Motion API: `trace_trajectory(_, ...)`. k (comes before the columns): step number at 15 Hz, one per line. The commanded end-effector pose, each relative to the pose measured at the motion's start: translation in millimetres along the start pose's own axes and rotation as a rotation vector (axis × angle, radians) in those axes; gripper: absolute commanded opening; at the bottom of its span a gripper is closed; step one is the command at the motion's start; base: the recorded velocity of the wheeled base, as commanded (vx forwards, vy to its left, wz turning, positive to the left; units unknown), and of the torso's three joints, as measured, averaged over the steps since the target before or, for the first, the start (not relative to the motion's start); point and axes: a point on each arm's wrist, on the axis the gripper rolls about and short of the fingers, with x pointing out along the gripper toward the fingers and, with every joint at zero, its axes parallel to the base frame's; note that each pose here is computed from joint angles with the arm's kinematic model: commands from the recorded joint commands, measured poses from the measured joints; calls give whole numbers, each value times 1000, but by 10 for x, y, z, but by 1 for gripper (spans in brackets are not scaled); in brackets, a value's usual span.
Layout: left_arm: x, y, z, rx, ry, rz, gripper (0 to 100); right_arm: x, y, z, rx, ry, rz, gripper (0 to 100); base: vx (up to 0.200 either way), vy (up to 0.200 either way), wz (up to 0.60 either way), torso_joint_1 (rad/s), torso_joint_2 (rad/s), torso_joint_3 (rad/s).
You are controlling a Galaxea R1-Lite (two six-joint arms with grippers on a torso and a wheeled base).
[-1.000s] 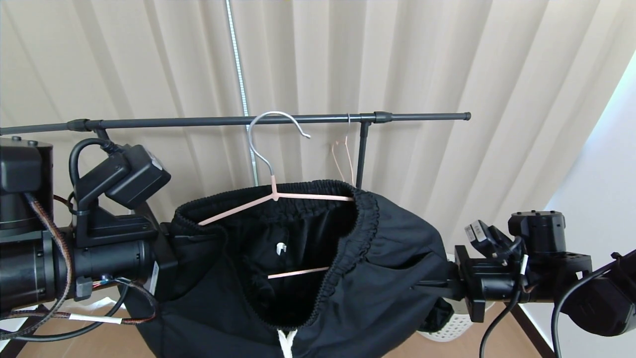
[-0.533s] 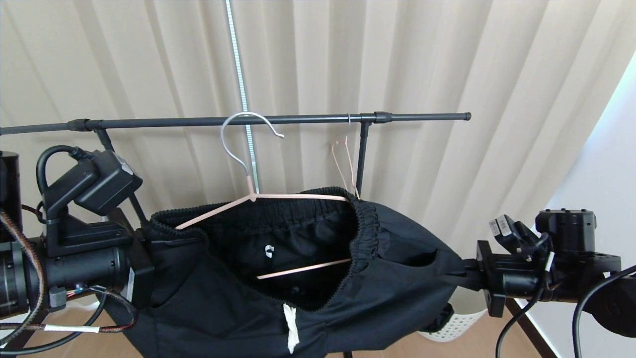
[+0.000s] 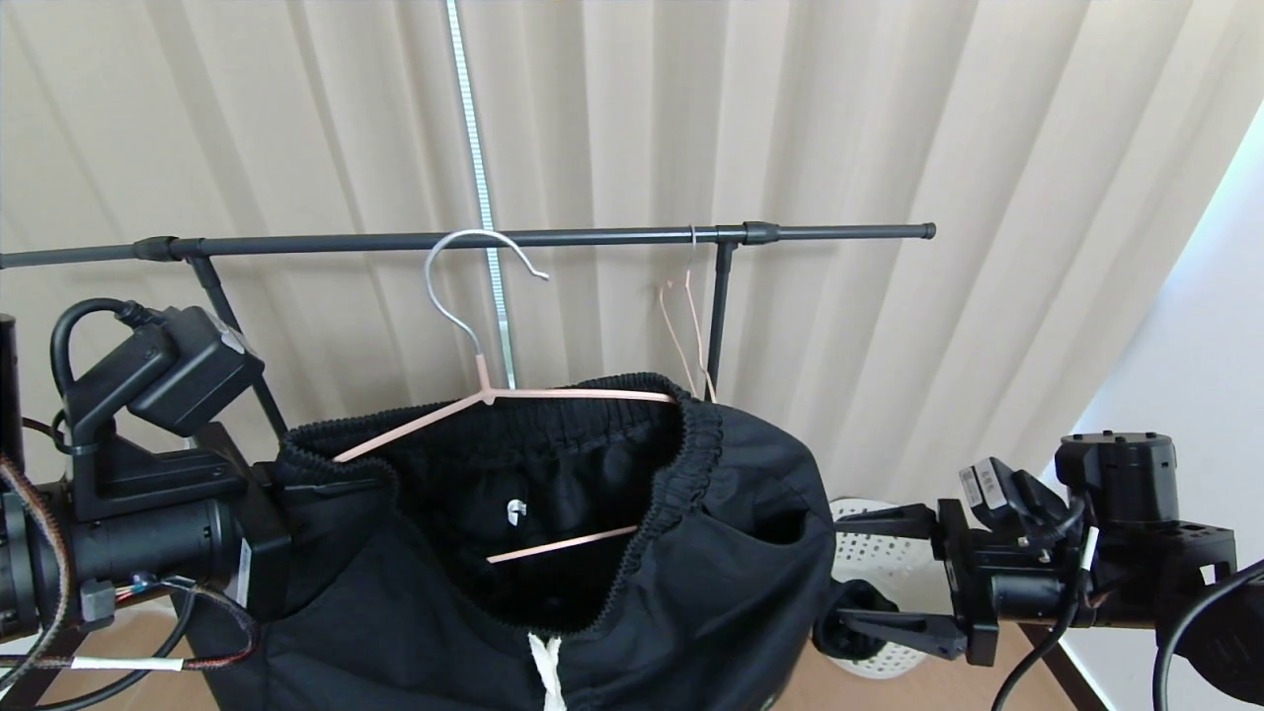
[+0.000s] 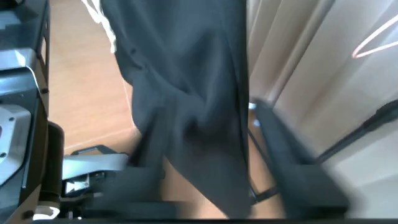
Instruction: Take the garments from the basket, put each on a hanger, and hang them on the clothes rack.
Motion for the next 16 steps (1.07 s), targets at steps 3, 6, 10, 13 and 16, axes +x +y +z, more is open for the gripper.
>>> trace_trajectory(3, -110, 42, -104, -27, 10, 55, 0, 15, -119, 144, -68, 35, -134, 100, 0, 0, 0, 0, 0, 0)
trace_trajectory(6, -166, 74, -220, -55, 35, 96, 0, 208, -121, 496, -32, 39, -290, 100, 0, 0, 0, 0, 0, 0)
trace_trajectory(10, -161, 172, -183, -70, 38, 150, 0, 422, -175, 999, 84, -75, -446, 100, 0, 0, 0, 0, 0, 0)
trace_trajectory(13, -27, 255, -181, -85, 83, 175, 0, 464, -181, 1112, 158, -117, -514, 100, 0, 0, 0, 0, 0, 0)
trace_trajectory(16, 250, 340, -122, -90, 156, 235, 0, 429, -186, 1193, 175, -147, -554, 100, 0, 0, 0, 0, 0, 0)
